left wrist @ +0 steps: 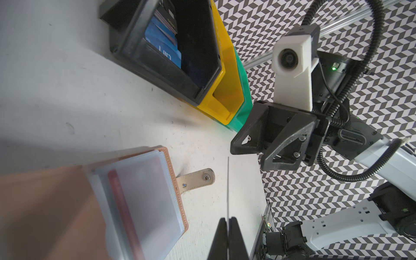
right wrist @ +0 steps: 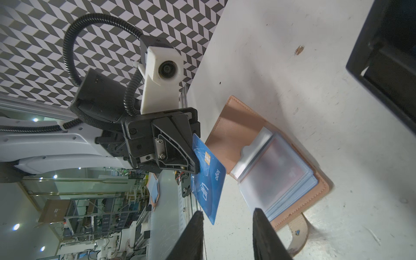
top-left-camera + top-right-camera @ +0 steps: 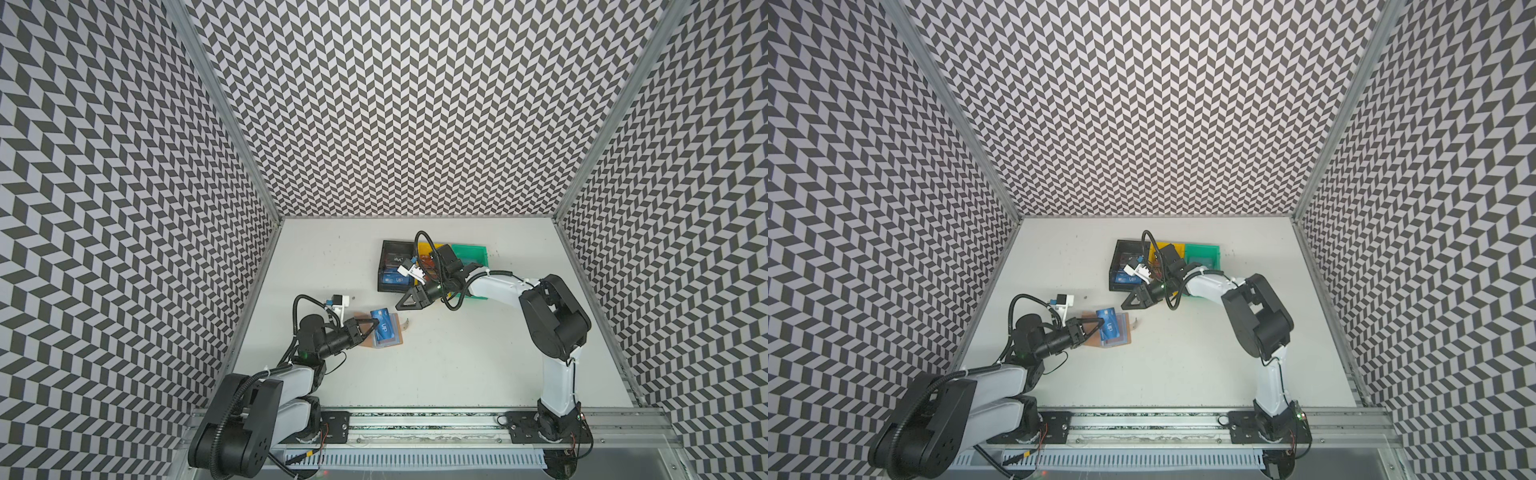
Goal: Take the credit cards out of the card holder
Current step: Pick up the credit card from the card holder.
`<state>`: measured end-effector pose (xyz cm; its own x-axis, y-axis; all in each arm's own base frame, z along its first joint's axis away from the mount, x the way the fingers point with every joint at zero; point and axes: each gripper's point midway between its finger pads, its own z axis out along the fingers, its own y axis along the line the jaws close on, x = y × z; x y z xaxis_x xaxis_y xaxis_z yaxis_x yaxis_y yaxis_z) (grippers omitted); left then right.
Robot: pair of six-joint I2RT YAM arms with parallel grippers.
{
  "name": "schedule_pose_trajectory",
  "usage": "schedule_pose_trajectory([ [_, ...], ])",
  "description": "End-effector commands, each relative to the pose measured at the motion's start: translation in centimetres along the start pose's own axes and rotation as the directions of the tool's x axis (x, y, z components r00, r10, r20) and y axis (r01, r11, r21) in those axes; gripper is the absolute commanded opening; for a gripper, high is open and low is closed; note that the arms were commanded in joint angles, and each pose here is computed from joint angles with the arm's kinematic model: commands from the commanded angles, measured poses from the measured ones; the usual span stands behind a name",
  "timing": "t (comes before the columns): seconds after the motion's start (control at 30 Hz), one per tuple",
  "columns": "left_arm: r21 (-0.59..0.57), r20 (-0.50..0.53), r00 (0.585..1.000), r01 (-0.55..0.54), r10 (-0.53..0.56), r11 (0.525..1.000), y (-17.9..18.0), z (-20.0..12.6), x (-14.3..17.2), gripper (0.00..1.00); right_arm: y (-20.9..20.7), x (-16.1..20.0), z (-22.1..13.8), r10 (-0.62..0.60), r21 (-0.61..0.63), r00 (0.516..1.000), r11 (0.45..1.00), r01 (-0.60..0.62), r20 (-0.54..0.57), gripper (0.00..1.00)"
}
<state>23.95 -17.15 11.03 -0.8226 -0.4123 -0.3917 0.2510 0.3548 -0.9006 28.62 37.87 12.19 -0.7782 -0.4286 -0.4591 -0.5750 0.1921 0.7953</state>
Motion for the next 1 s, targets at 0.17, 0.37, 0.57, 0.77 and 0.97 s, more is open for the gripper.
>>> schedule_pose_trajectory([
  [0.17,0.061,0.047,0.999,-0.029,0.026,0.998,-1.9,0.5,-1.4,0.00,0.0,1.0,2.3,-0.017,-0.051,0.999,0.999,0.015,-0.033,0.37],
  [0.37,0.071,0.055,0.998,-0.022,0.018,0.997,-2.0,0.8,-1.7,0.00,0.4,1.4,2.8,-0.019,-0.071,0.999,0.997,0.015,-0.044,0.37],
  [0.57,0.067,0.061,0.998,-0.006,0.002,0.998,-1.6,1.0,-1.8,0.00,1.5,1.6,2.9,-0.027,-0.119,0.999,0.993,0.022,-0.045,0.27],
  [0.77,0.071,0.054,0.999,0.001,-0.004,0.997,-1.5,1.4,-1.9,0.00,2.5,1.8,2.8,-0.039,-0.169,0.998,0.985,0.030,-0.051,0.04],
  [0.97,0.058,0.034,0.999,0.018,-0.020,0.998,-0.9,1.6,-1.3,0.00,3.5,1.6,2.5,-0.051,-0.203,0.997,0.978,0.039,-0.052,0.00],
])
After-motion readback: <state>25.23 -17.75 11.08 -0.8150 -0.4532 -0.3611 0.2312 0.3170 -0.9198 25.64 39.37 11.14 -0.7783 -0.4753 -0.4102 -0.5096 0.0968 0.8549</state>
